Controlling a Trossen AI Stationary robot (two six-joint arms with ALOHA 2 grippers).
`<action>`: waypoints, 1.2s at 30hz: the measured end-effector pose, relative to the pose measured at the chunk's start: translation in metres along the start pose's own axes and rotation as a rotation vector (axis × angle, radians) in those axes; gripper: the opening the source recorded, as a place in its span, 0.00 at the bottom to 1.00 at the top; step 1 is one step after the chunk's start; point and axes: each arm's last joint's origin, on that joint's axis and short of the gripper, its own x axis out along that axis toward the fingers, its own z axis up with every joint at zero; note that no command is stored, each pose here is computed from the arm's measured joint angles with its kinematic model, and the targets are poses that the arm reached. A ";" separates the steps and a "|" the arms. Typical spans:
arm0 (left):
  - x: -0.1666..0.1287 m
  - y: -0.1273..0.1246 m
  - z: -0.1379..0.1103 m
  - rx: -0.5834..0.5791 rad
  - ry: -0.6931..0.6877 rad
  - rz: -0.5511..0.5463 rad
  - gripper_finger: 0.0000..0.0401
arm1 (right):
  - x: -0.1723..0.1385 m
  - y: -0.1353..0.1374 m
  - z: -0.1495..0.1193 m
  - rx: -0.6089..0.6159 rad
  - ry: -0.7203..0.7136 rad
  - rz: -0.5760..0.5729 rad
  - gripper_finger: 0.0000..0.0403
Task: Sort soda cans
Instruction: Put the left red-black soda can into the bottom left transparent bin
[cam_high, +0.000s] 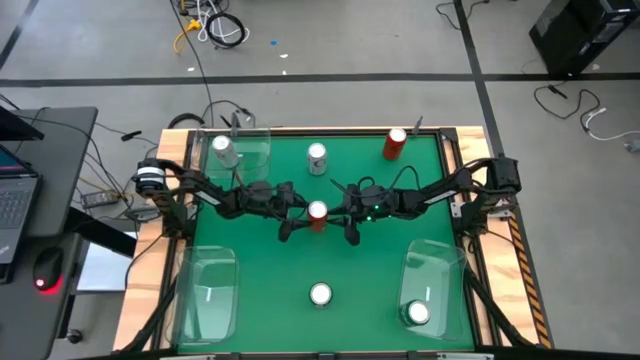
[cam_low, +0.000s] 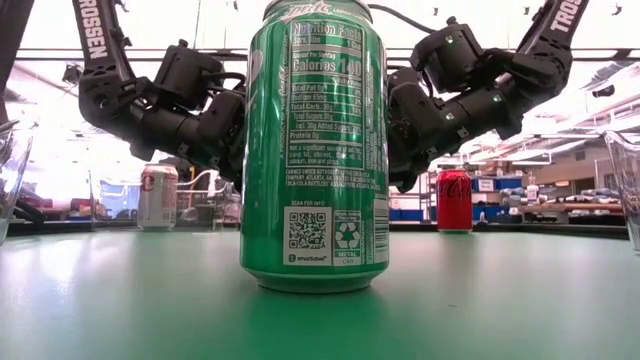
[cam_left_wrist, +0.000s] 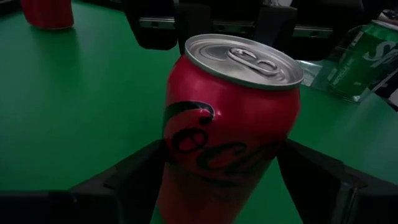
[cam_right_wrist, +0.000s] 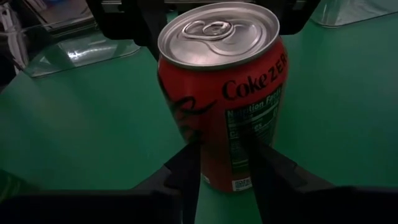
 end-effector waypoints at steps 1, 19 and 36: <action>-0.001 0.000 -0.001 0.003 -0.001 0.000 0.76 | 0.000 0.000 0.000 0.000 -0.002 0.001 0.31; -0.001 -0.008 -0.002 -0.023 -0.029 0.007 0.90 | 0.001 0.002 0.004 0.009 -0.020 0.016 0.32; 0.003 -0.019 0.000 0.032 -0.038 -0.003 0.80 | 0.001 0.002 0.003 0.007 -0.010 0.033 0.35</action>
